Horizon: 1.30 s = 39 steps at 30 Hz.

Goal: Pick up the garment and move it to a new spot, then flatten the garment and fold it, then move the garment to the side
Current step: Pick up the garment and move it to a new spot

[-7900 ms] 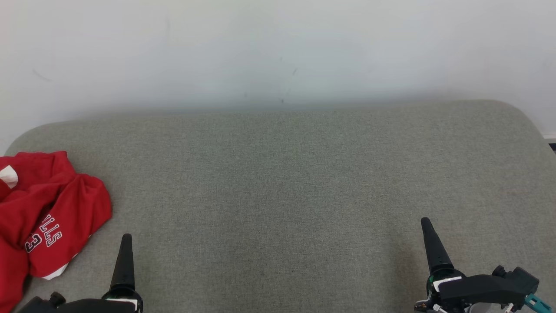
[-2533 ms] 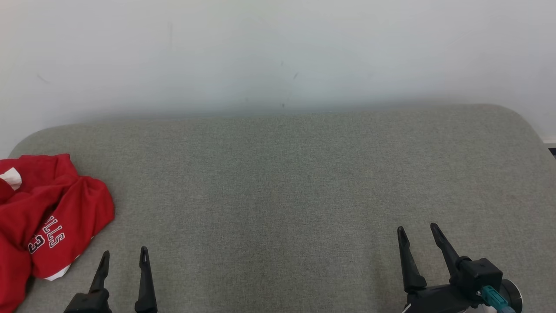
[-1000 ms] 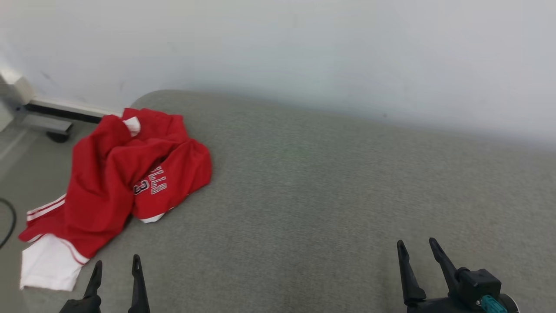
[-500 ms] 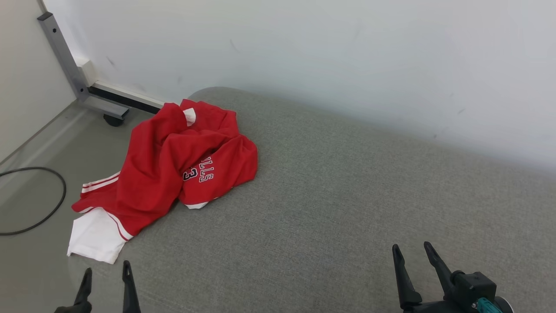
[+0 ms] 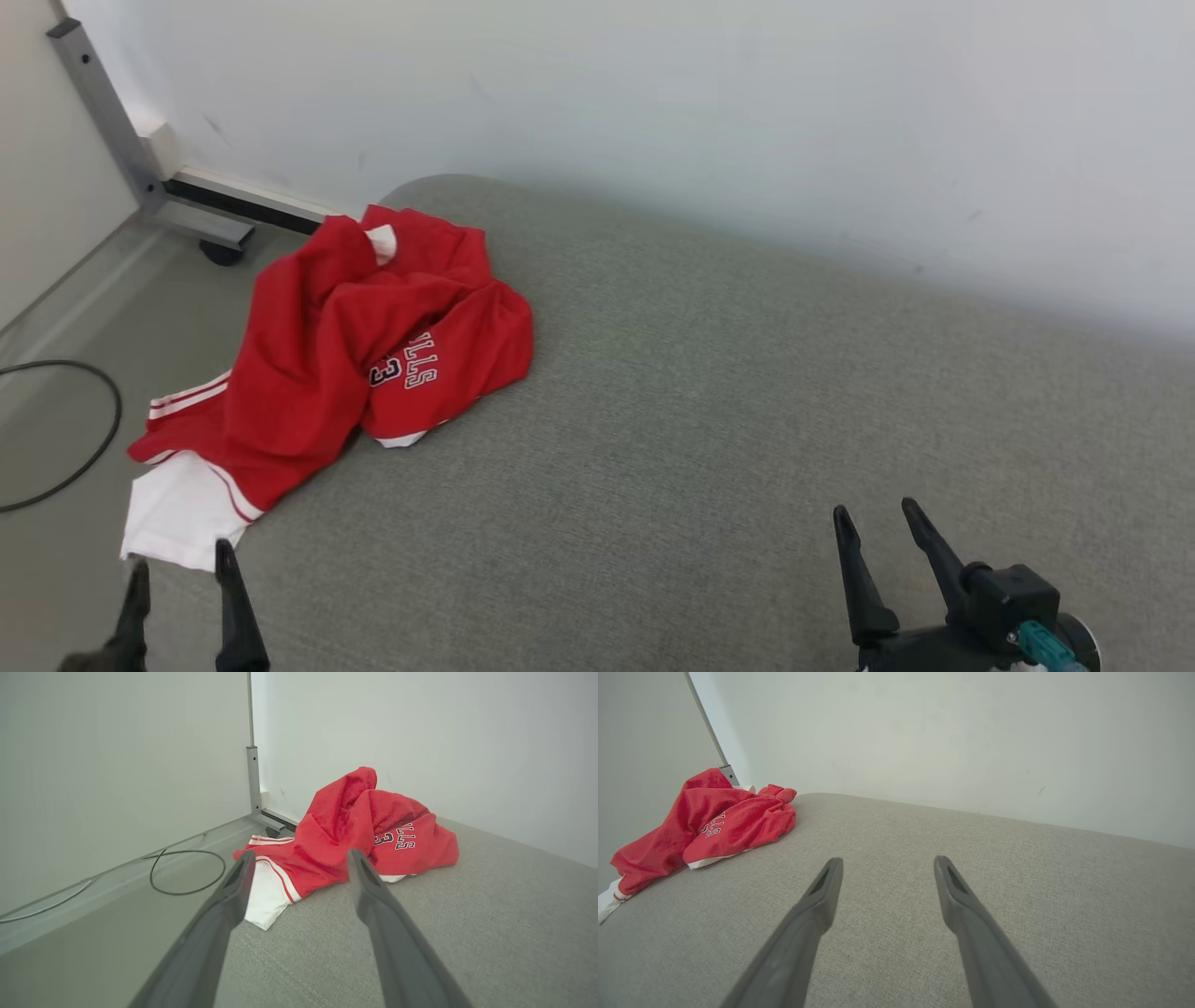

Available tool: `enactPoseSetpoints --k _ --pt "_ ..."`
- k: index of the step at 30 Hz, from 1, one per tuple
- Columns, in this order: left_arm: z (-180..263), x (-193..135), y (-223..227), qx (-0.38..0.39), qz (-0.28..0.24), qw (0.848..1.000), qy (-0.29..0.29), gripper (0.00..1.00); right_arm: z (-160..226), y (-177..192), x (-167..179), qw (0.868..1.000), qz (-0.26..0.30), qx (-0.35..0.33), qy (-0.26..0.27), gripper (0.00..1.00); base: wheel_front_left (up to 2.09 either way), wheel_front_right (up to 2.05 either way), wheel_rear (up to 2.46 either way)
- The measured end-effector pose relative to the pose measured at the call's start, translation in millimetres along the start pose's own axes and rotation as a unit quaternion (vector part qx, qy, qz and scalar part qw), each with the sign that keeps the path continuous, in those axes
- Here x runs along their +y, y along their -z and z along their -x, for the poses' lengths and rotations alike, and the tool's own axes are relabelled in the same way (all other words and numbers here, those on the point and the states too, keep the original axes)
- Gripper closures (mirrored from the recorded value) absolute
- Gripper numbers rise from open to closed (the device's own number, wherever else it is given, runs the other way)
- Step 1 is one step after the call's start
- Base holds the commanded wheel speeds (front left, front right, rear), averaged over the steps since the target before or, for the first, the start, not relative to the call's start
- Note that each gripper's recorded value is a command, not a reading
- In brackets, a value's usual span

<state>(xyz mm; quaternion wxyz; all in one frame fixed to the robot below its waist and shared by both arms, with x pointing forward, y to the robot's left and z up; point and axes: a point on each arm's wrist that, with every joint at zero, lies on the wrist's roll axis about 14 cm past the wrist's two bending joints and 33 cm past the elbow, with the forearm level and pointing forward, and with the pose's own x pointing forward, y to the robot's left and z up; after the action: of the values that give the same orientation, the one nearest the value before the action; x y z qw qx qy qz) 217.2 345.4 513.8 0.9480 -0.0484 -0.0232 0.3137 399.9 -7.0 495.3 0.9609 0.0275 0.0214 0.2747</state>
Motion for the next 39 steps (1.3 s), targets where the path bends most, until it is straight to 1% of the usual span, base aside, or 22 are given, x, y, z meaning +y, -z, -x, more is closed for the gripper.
enactPoseSetpoints --k 3,7,8,13,16,20,26,31,32,33,34,37,39 --pt "-19.5 -8.8 -15.1 -0.025 0.013 1.0 0.009 0.0 -0.8 -3.6 -8.2 1.0 0.002 -0.005 0.011 0.0 0.0 0.0 0.0" --pt "-54.0 -24.4 -36.8 -0.055 0.014 0.998 0.034 0.0 -1.3 -9.5 -24.5 0.999 0.009 -0.014 0.032 0.0 0.0 0.0 0.0" --pt "-64.3 -27.4 -43.7 -0.064 0.023 0.997 0.036 0.0 -1.6 -10.3 -28.8 0.999 0.01 -0.015 0.037 0.0 0.0 0.0 0.0" --pt "-115.5 -52.5 -65.6 -0.088 0.012 0.994 0.067 0.0 -3.7 -11.7 -56.7 0.997 0.01 -0.022 0.072 0.0 0.0 0.0 0.0" --pt "-143.7 -74.2 -72.5 -0.093 0.026 0.992 0.082 0.0 -3.5 -8.3 -76.1 0.995 0.006 -0.024 0.096 0.0 0.0 0.0 0.0" --pt "-179.6 -98.7 -66.8 -0.08 0.022 0.991 0.101 0.0 0.8 3.8 -100.6 0.992 0.001 -0.016 0.128 0.0 0.0 0.0 0.0" --pt "-219.6 -133.8 -28.2 -0.02 0.01 0.992 0.126 0.0 15.2 20.9 -132.2 0.985 -0.007 -0.004 0.173 0.0 0.0 0.0 0.0" --pt "-238.3 -154.3 24.7 0.068 -0.014 0.988 0.136 0.0 28.4 34.7 -152.8 0.979 -0.009 0.009 0.205 0.0 0.0 0.0 0.0" --pt "-242.1 -158.5 46.4 0.102 -0.027 0.985 0.138 0.0 33.0 40.5 -158.8 0.977 -0.01 0.016 0.214 0.0 0.0 0.0 0.0" --pt "-242.8 -160.3 59.0 0.125 -0.03 0.982 0.139 0.0 34.9 42.8 -161.6 0.976 -0.01 0.019 0.218 0.0 0.0 0.0 0.0" --pt "-242.8 -160.3 59.0 0.125 -0.03 0.982 0.139 0.0 34.9 42.8 -161.6 0.976 -0.01 0.019 0.218 0.0 0.0 0.0 0.0" --pt "-239.9 -159.8 97.4 0.193 -0.04 0.971 0.133 0.0 41.2 50.4 -168.4 0.973 -0.01 0.028 0.23 0.0 0.0 0.0 0.0" --pt "-234.1 -158.8 122.6 0.245 -0.05 0.959 0.13 0.0 45.1 54.5 -171.4 0.971 -0.011 0.033 0.236 0.0 0.0 0.0 0.0"
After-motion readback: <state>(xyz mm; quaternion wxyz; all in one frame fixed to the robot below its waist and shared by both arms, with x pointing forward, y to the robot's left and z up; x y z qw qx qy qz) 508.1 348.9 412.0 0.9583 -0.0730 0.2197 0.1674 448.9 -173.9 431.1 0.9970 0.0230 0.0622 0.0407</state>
